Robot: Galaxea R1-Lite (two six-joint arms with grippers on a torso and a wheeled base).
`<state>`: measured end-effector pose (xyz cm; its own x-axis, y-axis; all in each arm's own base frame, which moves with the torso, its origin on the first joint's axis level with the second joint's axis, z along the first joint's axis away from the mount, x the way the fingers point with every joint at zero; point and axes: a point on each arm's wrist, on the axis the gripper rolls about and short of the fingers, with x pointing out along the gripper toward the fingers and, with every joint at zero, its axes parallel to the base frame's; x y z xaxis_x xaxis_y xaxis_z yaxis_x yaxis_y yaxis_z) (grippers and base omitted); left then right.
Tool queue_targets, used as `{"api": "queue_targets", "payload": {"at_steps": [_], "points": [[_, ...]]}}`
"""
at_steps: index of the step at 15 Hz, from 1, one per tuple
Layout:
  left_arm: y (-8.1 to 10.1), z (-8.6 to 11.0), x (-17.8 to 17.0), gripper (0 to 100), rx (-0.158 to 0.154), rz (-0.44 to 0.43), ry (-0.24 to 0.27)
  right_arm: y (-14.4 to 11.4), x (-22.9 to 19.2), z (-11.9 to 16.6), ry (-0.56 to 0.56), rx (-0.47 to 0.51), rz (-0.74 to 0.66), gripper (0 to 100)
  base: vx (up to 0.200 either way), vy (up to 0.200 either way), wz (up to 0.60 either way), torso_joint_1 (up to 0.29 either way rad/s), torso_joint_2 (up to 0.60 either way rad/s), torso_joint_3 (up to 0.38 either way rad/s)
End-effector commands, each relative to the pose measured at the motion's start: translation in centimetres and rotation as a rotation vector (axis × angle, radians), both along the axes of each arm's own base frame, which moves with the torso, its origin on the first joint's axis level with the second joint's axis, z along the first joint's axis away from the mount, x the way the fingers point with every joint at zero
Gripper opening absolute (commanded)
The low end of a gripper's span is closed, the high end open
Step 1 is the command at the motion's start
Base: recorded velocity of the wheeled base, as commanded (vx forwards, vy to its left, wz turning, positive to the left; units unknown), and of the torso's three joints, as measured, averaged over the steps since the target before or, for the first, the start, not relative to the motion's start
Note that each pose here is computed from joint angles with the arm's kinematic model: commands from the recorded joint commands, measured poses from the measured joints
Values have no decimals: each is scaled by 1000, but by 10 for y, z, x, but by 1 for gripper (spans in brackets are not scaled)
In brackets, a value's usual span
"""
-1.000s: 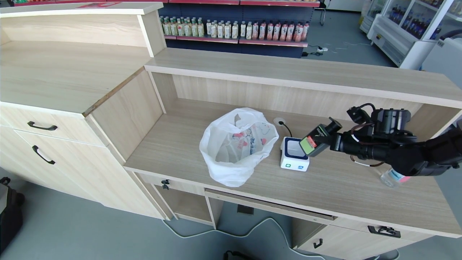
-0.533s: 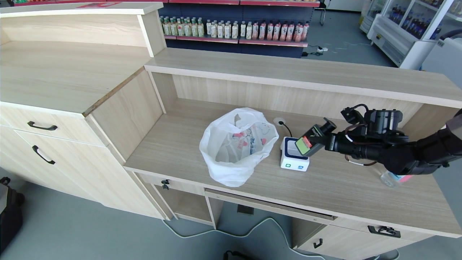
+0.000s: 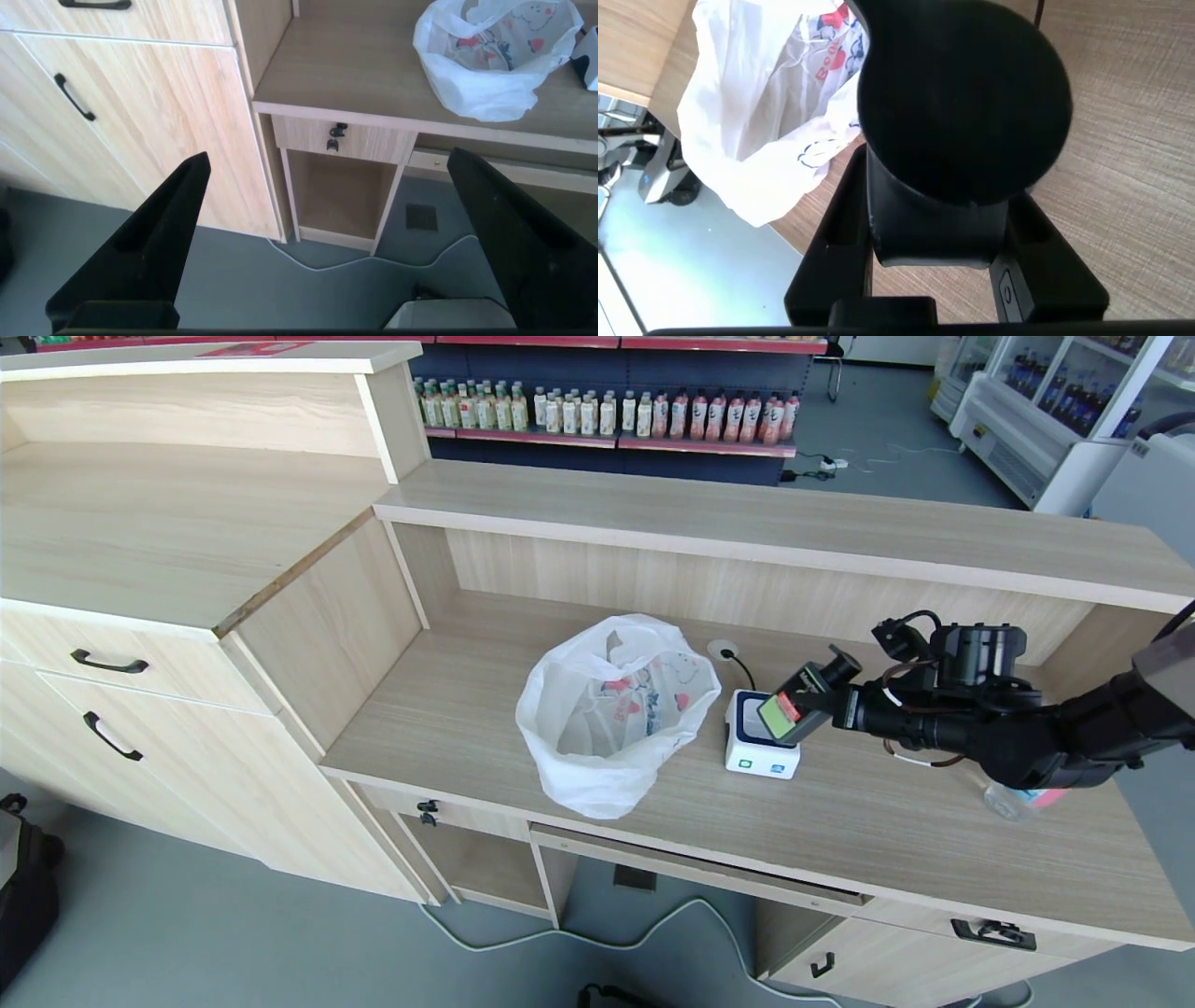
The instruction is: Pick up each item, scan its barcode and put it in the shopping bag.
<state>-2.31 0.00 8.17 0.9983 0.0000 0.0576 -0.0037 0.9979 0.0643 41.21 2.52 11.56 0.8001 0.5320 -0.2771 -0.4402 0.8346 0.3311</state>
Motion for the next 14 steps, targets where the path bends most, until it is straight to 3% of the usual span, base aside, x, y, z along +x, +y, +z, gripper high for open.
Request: {"api": "queue_targets", "payload": {"at_steps": [1,14], "points": [[0,0,0,100,0,0,-1,2,2,-1,-8,0,5,0,0,0,0,0,0,0],[0,0,0,100,0,0,-1,17,15,4,-72,-4,38,0,0,0,0,0,0,0]]}}
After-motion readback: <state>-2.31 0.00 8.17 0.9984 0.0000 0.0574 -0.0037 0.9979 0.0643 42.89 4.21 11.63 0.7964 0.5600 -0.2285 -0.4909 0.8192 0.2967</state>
